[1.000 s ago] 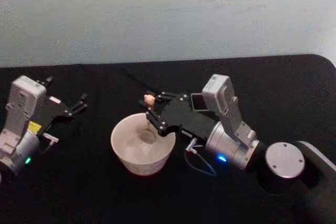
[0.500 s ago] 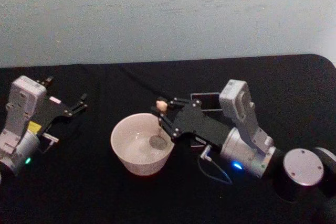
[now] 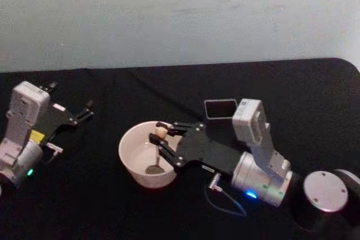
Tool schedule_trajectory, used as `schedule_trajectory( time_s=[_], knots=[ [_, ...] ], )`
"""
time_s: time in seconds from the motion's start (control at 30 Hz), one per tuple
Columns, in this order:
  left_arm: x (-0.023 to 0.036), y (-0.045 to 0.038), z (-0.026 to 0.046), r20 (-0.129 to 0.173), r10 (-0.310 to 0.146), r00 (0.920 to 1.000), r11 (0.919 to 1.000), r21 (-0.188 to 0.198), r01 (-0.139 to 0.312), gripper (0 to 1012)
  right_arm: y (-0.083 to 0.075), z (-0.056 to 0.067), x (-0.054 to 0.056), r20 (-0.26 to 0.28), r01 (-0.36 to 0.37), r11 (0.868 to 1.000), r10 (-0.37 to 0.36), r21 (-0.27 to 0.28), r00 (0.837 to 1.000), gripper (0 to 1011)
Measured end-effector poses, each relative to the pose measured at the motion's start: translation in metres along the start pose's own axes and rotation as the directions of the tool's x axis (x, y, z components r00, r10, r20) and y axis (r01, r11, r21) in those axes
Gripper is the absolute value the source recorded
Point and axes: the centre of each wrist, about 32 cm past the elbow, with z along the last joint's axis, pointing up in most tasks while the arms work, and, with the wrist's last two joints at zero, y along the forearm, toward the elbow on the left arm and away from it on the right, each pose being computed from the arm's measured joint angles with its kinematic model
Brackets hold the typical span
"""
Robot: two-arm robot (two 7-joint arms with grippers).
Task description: Pick up the stirring spoon with one hand, stir inside the cup, then place it back in its original position.
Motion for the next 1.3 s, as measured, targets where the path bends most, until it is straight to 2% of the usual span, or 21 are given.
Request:
schedule_trajectory(
  time_s=[0.27, 0.5, 0.83, 1.3],
  knots=[
    [0.0, 0.0, 0.0, 0.0, 0.0, 1.0, 1.0, 0.0, 0.0, 1001, 0.02, 0.0, 0.001, -0.003, 0.01, 1.0, -0.01, 0.015, 1.0, 224],
    [0.0, 0.0, 0.0, 0.0, 0.0, 1.0, 1.0, 0.0, 0.0, 1001, 0.036, -0.003, 0.01, 0.017, 0.057, 0.998, -0.057, 0.014, 0.998, 224],
    [0.0, 0.0, 0.0, 0.0, 0.0, 1.0, 1.0, 0.0, 0.0, 1001, 0.036, -0.005, 0.023, 0.025, 0.125, 0.992, -0.125, 0.004, 0.992, 224],
    [0.0, 0.0, 0.0, 0.0, 0.0, 1.0, 1.0, 0.0, 0.0, 1001, 0.031, -0.006, 0.025, 0.027, 0.139, 0.99, -0.139, 0.001, 0.99, 224]
  ],
)
